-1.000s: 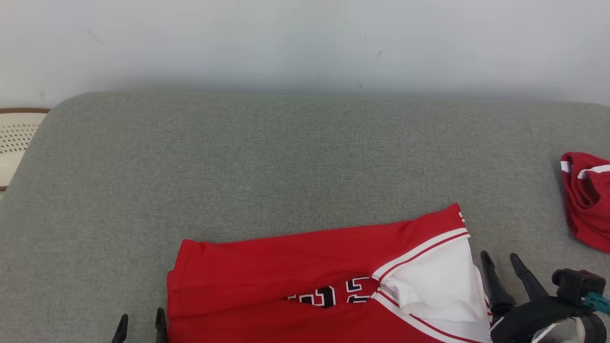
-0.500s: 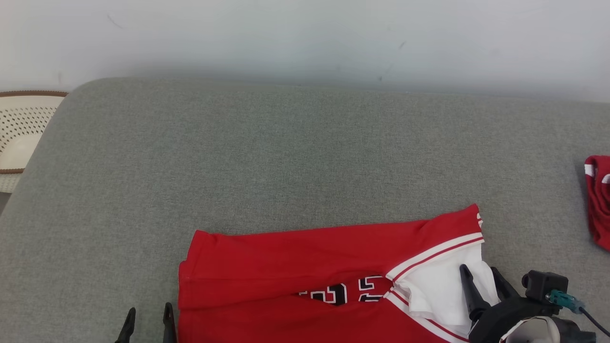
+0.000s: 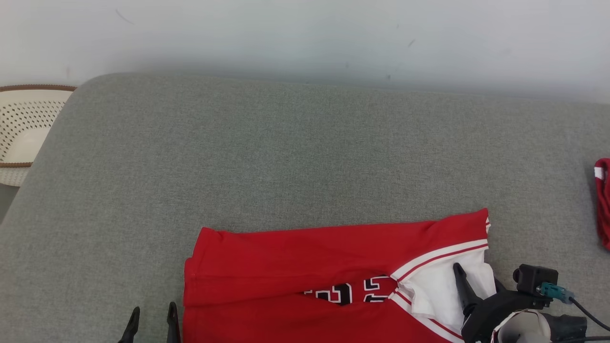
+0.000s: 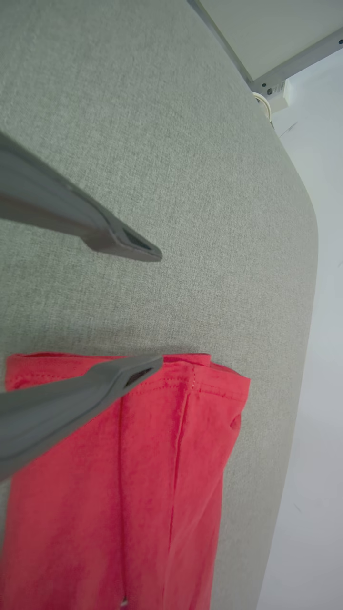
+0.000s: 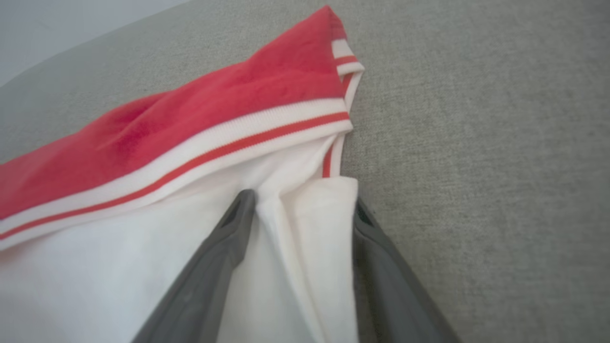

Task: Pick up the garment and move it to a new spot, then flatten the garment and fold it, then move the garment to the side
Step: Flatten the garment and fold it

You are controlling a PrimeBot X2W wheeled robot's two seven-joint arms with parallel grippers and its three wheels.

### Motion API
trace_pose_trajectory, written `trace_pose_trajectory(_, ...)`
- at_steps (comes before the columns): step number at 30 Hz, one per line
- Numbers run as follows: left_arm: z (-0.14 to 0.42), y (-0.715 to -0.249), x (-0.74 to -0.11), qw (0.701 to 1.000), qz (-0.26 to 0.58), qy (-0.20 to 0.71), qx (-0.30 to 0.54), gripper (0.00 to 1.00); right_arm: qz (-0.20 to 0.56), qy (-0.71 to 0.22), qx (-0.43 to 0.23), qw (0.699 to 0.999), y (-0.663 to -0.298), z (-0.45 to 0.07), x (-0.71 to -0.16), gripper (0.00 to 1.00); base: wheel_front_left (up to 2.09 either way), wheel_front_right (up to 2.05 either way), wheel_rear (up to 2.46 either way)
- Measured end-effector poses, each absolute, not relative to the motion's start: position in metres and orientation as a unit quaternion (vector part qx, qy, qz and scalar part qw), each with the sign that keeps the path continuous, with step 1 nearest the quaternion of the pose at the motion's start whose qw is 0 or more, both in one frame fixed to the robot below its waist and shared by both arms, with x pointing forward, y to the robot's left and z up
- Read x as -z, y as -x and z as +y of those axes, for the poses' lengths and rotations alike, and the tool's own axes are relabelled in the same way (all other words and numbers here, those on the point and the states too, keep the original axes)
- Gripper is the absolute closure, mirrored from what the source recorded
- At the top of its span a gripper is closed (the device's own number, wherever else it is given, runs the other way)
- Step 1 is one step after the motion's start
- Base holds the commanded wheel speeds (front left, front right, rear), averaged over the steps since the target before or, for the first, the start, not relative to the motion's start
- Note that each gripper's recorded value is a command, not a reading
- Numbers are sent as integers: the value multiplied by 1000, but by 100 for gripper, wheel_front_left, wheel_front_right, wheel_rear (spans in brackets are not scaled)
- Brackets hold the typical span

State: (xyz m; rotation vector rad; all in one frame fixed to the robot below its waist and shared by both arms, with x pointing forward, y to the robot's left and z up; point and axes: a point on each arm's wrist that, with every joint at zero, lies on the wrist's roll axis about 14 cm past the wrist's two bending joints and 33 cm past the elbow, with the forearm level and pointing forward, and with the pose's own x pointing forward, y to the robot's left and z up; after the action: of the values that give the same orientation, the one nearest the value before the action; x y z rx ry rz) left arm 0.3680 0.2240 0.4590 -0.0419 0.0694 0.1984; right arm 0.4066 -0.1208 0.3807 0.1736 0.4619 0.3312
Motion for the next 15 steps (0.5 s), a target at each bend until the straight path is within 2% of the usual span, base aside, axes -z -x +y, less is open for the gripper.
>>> trace_pose_trajectory(3, 224, -367, -459, 994, 34, 21, -99, 0, 229, -89, -167, 955, -406, -118, -380, 100, 0, 0, 0)
trace_pose_trajectory(8, 224, -367, -463, 995, 28, 21, -98, 0, 217, -92, -172, 957, -408, -115, -383, 100, 0, 0, 0)
trace_pose_trajectory(15, 215, -371, -470, 996, 17, 23, -84, 0, 193, -92, -142, 966, -415, -138, -393, 100, 0, 0, 0)
